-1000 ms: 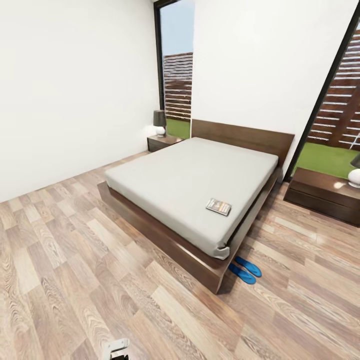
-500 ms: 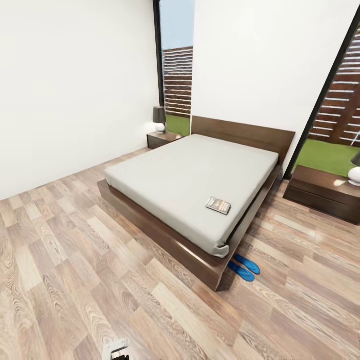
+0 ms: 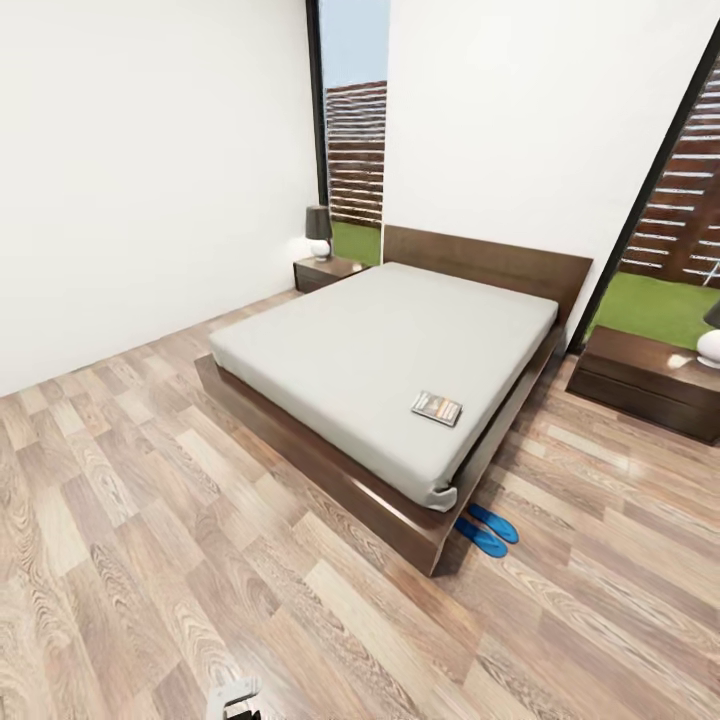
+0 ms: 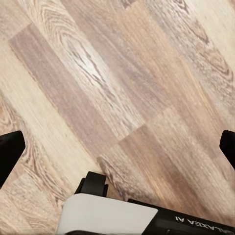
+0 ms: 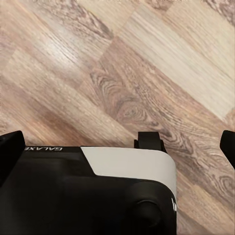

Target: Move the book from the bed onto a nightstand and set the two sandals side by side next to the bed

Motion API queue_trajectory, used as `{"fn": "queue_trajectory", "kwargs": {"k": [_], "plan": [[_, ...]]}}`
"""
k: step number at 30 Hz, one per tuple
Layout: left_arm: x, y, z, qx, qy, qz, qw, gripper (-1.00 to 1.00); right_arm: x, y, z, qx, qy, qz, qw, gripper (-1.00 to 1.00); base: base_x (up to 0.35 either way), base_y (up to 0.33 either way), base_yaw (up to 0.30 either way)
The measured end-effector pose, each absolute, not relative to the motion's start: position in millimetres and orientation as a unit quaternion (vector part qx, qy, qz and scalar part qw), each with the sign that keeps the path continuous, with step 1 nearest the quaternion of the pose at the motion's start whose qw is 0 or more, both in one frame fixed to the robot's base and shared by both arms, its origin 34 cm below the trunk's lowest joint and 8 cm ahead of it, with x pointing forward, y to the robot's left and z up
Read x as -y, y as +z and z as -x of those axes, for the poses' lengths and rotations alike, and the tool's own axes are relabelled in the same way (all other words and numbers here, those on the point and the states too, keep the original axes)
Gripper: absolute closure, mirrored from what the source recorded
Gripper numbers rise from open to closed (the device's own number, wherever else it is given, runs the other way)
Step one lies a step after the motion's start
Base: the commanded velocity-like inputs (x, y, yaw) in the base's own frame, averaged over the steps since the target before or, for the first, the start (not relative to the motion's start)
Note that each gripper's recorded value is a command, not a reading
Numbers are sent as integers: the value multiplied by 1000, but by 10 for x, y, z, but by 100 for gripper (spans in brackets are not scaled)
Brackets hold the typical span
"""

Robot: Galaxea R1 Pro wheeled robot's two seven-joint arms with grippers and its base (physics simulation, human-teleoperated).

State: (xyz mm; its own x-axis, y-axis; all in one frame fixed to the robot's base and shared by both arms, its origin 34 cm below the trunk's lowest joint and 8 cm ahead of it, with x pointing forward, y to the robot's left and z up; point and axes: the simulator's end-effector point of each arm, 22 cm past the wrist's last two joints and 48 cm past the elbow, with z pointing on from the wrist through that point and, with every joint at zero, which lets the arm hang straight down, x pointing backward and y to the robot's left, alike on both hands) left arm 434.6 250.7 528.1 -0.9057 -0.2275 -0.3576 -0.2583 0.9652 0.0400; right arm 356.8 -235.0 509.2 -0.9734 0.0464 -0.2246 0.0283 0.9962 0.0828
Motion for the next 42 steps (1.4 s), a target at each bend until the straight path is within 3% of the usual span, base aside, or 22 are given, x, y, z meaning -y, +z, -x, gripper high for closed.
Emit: {"fn": "queue_trajectory", "kwargs": {"k": [11,25,33,42], "plan": [[-2505,5379,-4264,-977,43,126,169,-100,2375,5209,-3507,-993,38,-20,110,-100,0,0,-42],[-2477,5524,-4203,-978,38,125,164,-100,2348,5366,-3440,-994,39,-20,104,-100,0,0,-252],[-2220,5607,-4226,-979,-35,111,166,-100,2377,5450,-3409,-994,37,-21,103,-100,0,0,-260],[-2701,5664,-4068,-981,41,119,146,-100,2385,5538,-3360,-994,36,-20,100,-100,0,0,-260]]}}
